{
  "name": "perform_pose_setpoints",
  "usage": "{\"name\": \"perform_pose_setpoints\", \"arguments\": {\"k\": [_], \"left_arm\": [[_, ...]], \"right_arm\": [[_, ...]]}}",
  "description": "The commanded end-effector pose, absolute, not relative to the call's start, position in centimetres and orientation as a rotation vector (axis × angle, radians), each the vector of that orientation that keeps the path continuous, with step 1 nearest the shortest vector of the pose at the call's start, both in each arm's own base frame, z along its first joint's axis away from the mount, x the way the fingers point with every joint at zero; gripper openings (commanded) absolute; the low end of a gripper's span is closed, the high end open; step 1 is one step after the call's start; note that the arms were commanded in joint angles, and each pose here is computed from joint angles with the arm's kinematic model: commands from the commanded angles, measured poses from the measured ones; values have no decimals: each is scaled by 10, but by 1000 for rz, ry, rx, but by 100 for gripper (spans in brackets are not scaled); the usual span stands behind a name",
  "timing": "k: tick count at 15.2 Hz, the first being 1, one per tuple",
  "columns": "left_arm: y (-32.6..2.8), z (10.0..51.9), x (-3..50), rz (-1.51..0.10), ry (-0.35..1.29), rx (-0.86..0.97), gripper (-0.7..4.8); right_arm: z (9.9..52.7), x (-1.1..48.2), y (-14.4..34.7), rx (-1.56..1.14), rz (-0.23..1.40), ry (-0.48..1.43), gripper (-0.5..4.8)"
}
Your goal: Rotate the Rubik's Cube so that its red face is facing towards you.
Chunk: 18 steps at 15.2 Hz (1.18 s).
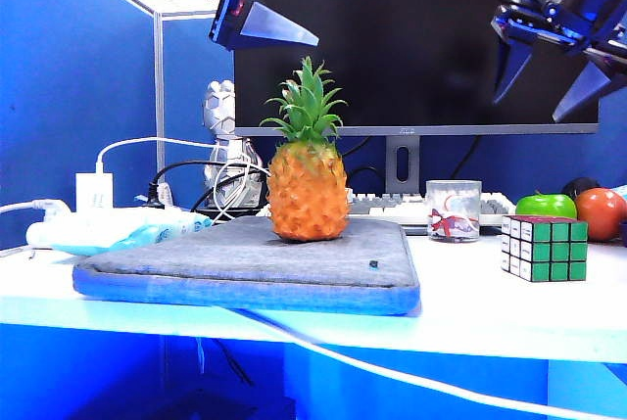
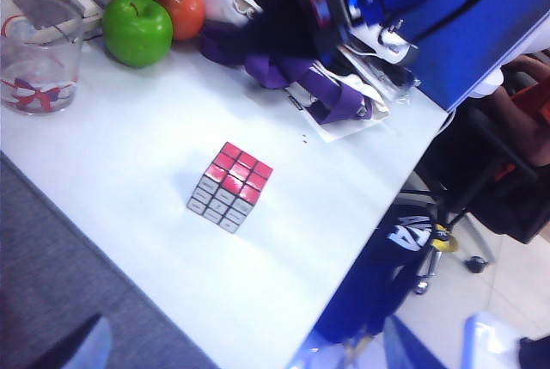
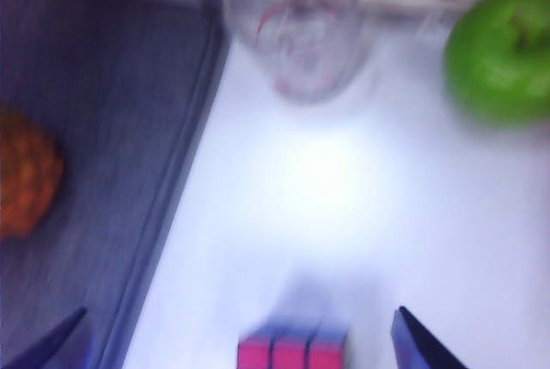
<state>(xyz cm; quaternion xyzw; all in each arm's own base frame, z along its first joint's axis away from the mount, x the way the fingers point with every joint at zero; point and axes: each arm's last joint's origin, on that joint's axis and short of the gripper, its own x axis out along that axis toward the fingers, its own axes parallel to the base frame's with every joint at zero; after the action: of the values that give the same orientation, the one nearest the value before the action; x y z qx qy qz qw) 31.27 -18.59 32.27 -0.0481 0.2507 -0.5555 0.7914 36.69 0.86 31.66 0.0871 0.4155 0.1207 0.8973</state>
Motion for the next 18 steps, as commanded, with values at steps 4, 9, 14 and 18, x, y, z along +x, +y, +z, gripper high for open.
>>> {"name": "perform_pose_setpoints", "arguments": {"k": [4, 9, 14, 18], "left_arm": [[-186, 323, 308, -1300, 567, -130, 420], [-186, 323, 308, -1299, 572, -132, 420], [-186, 323, 308, -1298, 573, -132, 420], [-186, 323, 308, -1299, 573, -133, 420]], "right_arm": [[270, 365, 10, 136, 263, 1195, 479], [241, 377, 13, 66, 312, 1272, 479], [232, 383, 23, 70, 352, 1271, 479], [220, 387, 25, 68, 353, 1300, 479]]}}
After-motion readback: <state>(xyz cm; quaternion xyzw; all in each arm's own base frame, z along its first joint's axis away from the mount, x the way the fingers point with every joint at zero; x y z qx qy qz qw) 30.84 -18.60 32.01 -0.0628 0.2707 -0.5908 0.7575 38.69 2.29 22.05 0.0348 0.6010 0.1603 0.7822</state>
